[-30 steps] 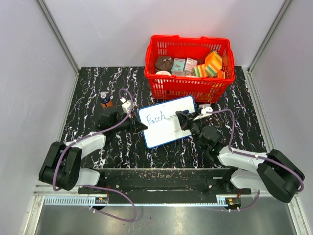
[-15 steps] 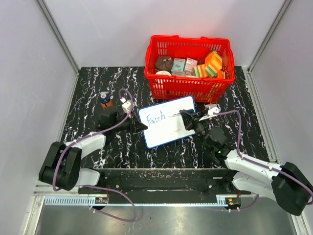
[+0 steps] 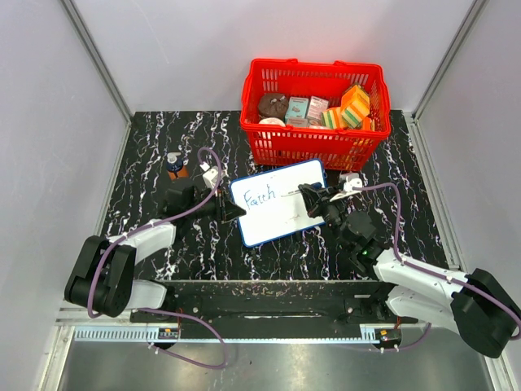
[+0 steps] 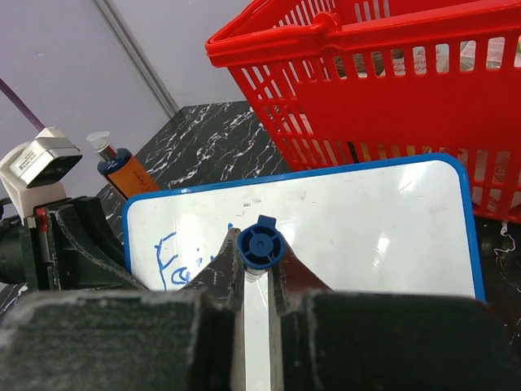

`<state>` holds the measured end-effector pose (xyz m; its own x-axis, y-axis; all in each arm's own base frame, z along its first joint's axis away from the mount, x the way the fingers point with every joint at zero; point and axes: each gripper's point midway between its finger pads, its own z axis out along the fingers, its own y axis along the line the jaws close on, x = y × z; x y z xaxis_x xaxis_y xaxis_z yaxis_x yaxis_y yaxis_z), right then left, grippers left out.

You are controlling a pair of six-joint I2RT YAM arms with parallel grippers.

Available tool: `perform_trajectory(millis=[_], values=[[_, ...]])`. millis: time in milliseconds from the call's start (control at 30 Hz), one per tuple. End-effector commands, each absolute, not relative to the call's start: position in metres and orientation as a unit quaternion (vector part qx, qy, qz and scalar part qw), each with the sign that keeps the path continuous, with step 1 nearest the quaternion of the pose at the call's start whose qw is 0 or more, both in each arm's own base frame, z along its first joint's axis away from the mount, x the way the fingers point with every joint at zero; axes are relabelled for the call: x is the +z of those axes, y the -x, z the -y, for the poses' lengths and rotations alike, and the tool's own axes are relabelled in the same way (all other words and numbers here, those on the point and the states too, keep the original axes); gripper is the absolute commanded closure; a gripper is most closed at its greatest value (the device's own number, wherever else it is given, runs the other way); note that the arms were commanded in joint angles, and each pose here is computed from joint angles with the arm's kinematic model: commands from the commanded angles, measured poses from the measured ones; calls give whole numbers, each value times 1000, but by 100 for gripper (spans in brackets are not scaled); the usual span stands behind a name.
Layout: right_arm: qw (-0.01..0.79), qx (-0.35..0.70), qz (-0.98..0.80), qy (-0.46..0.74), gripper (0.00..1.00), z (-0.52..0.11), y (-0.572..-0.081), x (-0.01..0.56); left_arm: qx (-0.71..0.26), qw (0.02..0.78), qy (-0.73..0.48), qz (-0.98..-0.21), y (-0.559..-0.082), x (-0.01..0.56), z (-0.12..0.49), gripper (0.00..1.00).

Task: Write a sentence on the whiteboard
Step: Write with the whiteboard marker on the whiteboard.

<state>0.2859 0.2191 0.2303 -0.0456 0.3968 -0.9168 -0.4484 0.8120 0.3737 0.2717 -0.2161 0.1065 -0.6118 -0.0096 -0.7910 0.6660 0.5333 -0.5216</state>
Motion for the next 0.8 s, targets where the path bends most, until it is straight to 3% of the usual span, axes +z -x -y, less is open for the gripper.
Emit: perform_trajectory(millis=[0,767], values=[[706,307,-637,18,100,-218,-290,251,-364,443,-237,-784,-295,102,202,100],[716,264,-646,17,100,-213,-304,261,-365,443,-238,-783,-294,103,202,100]])
